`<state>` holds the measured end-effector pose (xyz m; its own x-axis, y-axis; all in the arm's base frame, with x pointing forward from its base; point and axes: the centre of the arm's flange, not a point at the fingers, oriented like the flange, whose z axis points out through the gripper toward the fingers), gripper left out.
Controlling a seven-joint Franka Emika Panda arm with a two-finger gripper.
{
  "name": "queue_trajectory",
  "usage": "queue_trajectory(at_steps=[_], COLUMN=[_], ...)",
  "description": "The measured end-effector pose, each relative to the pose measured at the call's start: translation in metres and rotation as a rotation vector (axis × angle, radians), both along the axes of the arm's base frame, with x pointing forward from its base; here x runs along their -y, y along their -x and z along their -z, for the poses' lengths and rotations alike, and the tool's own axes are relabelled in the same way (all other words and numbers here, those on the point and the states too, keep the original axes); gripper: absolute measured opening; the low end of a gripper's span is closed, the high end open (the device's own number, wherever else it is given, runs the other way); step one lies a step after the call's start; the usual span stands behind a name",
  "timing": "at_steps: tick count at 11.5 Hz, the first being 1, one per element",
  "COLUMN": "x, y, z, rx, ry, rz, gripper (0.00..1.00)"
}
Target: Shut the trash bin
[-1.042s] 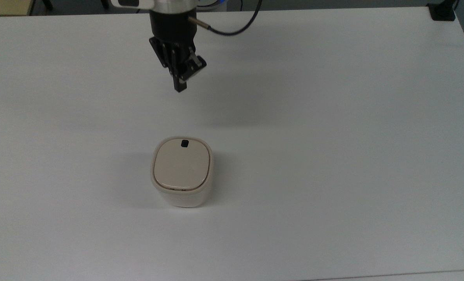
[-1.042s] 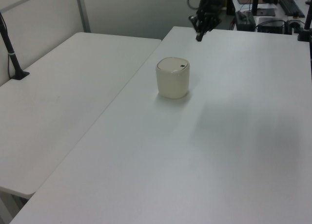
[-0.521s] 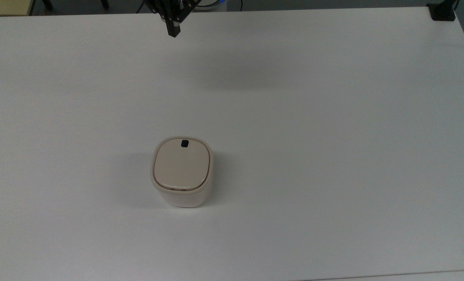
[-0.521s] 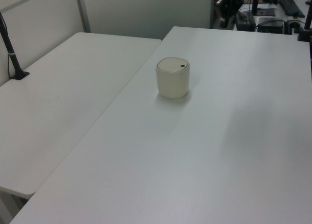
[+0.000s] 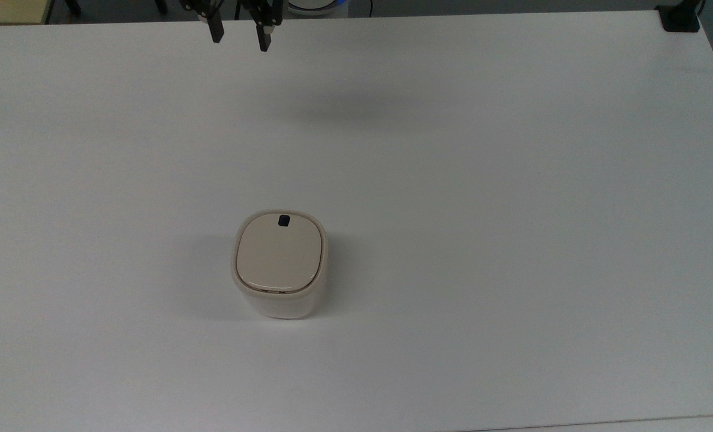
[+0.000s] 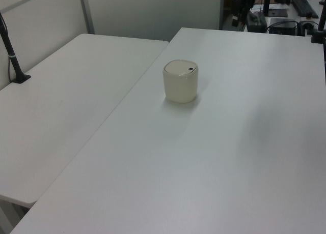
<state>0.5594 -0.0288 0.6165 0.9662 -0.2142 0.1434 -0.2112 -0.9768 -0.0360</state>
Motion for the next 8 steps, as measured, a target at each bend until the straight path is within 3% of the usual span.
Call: queue_trajectory(at_steps=[2,4,8], x=[0.0000,-0.0028,-0.0099], y=[-0.0007,-0.0017,0.0045], z=[0.0020,0.0043,0.0105], rx=[-0.008,-0.015,-0.078], ry=[0.068,0.089,0.083], rz=[-0.054,-0.117,-0.130], gripper=[0.96,1.00,1.00])
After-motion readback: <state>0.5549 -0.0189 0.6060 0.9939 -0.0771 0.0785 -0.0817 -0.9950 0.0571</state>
